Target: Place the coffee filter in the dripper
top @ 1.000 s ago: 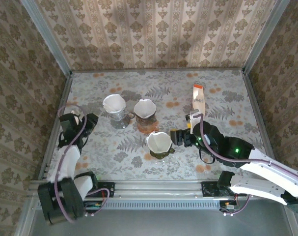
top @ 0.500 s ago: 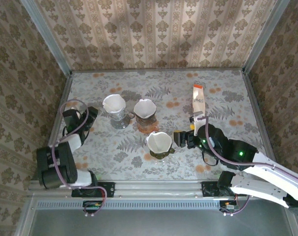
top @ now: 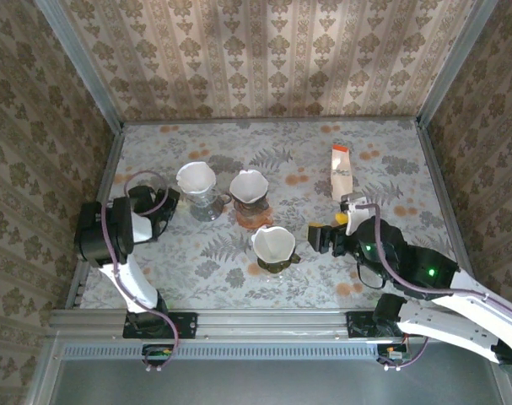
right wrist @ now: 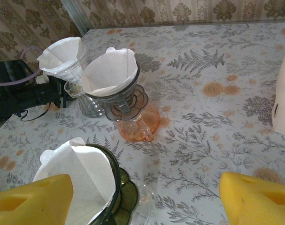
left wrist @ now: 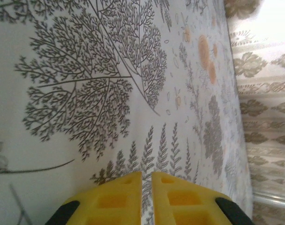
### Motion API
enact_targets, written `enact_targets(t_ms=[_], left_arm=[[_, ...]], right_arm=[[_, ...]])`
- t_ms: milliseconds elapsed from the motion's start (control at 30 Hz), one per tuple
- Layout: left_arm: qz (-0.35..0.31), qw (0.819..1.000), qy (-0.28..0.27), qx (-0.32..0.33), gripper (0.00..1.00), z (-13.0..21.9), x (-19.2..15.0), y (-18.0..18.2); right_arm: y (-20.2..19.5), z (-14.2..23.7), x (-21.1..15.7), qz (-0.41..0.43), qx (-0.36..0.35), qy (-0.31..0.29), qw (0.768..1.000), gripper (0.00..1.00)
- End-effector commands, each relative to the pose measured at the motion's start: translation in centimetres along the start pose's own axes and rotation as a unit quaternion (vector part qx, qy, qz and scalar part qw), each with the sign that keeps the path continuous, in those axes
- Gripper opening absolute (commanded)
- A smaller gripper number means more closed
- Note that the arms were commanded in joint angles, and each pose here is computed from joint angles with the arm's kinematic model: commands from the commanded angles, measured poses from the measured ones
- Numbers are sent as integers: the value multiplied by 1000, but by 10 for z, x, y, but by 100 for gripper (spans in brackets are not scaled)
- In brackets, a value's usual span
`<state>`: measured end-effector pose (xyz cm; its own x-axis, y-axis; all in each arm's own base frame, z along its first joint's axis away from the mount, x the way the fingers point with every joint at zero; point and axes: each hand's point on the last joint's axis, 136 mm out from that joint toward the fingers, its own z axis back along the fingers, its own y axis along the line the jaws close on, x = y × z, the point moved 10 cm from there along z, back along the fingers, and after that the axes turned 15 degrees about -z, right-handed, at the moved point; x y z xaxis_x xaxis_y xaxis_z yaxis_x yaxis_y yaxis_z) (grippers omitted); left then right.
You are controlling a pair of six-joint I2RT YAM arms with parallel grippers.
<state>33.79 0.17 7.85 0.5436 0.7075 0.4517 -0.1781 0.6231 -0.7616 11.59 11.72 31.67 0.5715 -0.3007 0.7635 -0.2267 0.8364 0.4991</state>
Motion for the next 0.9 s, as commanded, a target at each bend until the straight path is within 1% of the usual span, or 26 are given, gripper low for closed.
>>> enact_targets(t_ms=[0, 133, 233, 367, 533, 867], left_arm=[[19, 1000, -2, -25, 12, -12, -6, -6], [32, 999, 4, -26, 0, -16, -15, -6], [42, 998, 11, -34, 0, -20, -23, -8], [53, 998, 13, -27, 0, -19, -32, -3], [77, 996, 10, -41, 0, -22, -40, 2], [80, 995, 26, -50, 0, -28, -58, -2]], right_arm=[[-8, 2, -2, 0, -24, -10, 1000, 83], [-9, 3, -1, 2, -24, -13, 1000, 83], [-10, 2, -2, 4, -28, -13, 1000, 83], [-11, 3, -3, 2, -28, -14, 1000, 83], [-13, 5, -3, 0, -29, -18, 999, 83], [-16, 6, -4, -2, -34, -19, 999, 83]])
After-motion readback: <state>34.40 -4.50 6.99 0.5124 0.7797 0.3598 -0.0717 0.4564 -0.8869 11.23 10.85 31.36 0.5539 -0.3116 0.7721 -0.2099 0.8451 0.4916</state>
